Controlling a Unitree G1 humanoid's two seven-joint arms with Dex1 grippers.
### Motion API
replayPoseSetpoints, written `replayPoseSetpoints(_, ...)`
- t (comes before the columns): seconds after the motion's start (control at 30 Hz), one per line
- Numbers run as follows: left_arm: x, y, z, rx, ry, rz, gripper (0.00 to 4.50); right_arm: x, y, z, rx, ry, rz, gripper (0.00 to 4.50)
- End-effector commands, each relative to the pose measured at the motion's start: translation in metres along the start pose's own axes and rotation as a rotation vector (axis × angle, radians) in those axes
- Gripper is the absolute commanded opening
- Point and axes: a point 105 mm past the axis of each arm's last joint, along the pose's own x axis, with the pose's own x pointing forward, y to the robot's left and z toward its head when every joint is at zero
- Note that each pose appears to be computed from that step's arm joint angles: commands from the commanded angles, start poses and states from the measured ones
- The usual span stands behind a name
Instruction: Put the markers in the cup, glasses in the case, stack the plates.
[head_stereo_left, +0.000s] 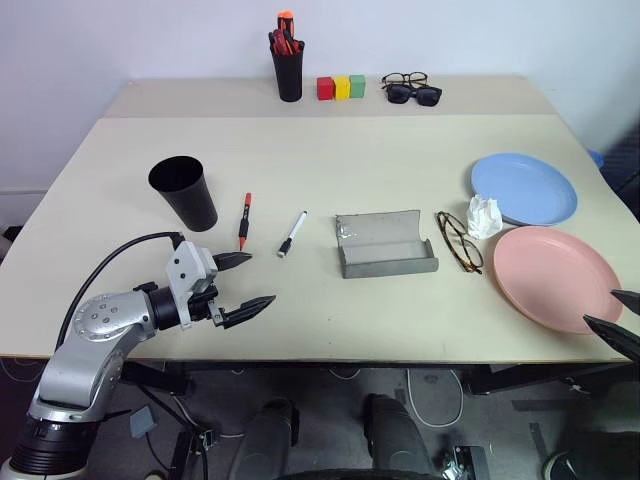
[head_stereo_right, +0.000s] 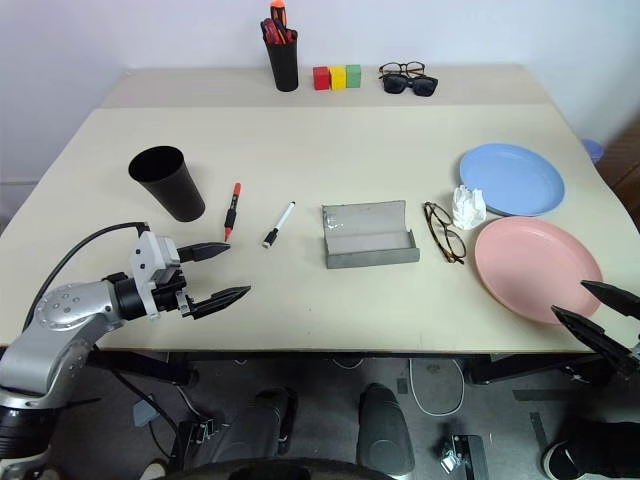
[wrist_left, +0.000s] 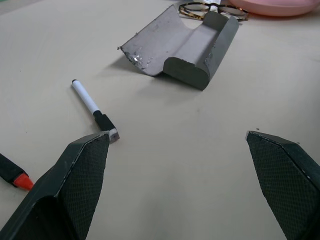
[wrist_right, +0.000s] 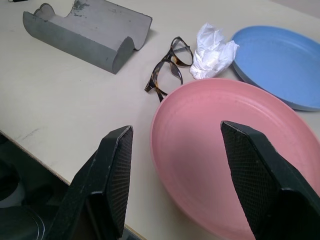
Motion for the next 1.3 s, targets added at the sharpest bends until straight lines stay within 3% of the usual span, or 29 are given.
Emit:
replayPoseSetpoints(0.03,-0.001,-0.001,0.010,0.019,-0.027,-0.001,4.50,0.001,0.001,0.005,-0.026,-0.011,0.006,2.80)
replayPoseSetpoints(1.1,0.005,-0.002,0.010,0.020,-0.026,0.020,4.50,0.013,0.001,0.007,-0.027,-0.027,0.018,2.80)
replayPoseSetpoints(1.3,0.012,0.007,0.014,-0.018,-0.043,0.103,4.50,0.023,0.004,0.015,-0.024,-0.074,0.040,2.80)
